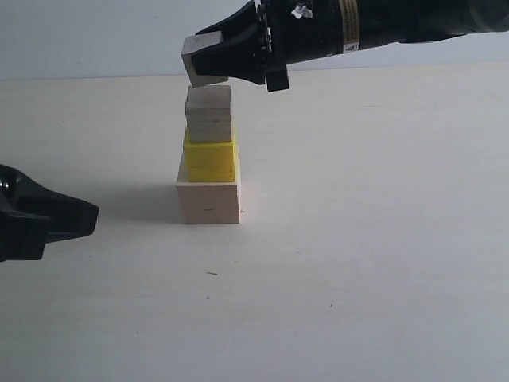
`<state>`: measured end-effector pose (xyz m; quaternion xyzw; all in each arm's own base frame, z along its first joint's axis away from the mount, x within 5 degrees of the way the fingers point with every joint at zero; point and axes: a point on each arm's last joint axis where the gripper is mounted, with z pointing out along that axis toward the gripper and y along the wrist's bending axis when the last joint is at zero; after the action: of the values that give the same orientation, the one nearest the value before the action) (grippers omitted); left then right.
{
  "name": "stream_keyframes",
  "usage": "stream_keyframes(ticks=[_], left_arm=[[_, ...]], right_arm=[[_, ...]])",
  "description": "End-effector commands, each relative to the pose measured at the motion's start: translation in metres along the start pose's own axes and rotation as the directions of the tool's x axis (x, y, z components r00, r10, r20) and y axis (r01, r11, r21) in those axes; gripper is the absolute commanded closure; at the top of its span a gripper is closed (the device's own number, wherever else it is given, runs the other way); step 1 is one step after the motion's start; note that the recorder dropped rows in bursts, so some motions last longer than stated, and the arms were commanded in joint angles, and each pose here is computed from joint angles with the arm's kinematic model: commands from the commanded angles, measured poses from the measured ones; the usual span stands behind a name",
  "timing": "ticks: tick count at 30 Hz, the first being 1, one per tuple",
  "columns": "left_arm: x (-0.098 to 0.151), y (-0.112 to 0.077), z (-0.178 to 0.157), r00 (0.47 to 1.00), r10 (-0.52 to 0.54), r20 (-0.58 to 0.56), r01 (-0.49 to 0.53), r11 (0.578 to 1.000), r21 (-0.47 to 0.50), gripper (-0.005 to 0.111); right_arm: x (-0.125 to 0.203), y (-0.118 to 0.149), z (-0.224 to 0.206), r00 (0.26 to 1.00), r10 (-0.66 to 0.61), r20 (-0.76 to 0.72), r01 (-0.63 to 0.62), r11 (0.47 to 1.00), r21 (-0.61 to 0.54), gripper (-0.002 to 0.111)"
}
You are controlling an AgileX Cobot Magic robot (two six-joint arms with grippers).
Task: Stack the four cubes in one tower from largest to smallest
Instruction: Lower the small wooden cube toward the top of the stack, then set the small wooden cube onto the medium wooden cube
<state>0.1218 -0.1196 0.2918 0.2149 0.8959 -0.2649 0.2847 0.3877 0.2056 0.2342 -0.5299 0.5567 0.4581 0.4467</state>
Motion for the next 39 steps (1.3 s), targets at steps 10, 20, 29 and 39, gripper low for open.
stream_keyframes(ticks=[10,20,29,39], left_arm=[[-0.0014,0.0007,-0.0007,1.000,0.004,0.022,-0.004,1.000,-0.004,0.106],[-0.0014,0.0015,-0.0007,1.000,0.016,0.022,-0.015,1.000,-0.013,0.106],[-0.0014,0.0020,-0.0007,1.000,0.022,0.022,-0.022,1.000,-0.018,0.106],[-0.0014,0.0020,-0.0007,1.000,0.022,0.022,-0.022,1.000,-0.018,0.106]], right_arm=[[0.0053,-0.0005,-0.0006,0.999,0.036,-0.019,-0.036,0.999,-0.007,0.108],[0.0057,-0.0006,-0.0005,0.999,0.034,-0.020,-0.034,0.999,-0.008,0.108],[0.0067,-0.0024,0.0014,0.999,0.048,0.007,-0.048,0.999,0.001,0.108],[0.0101,-0.0038,0.0025,0.998,0.060,0.011,-0.060,0.998,0.003,0.108]])
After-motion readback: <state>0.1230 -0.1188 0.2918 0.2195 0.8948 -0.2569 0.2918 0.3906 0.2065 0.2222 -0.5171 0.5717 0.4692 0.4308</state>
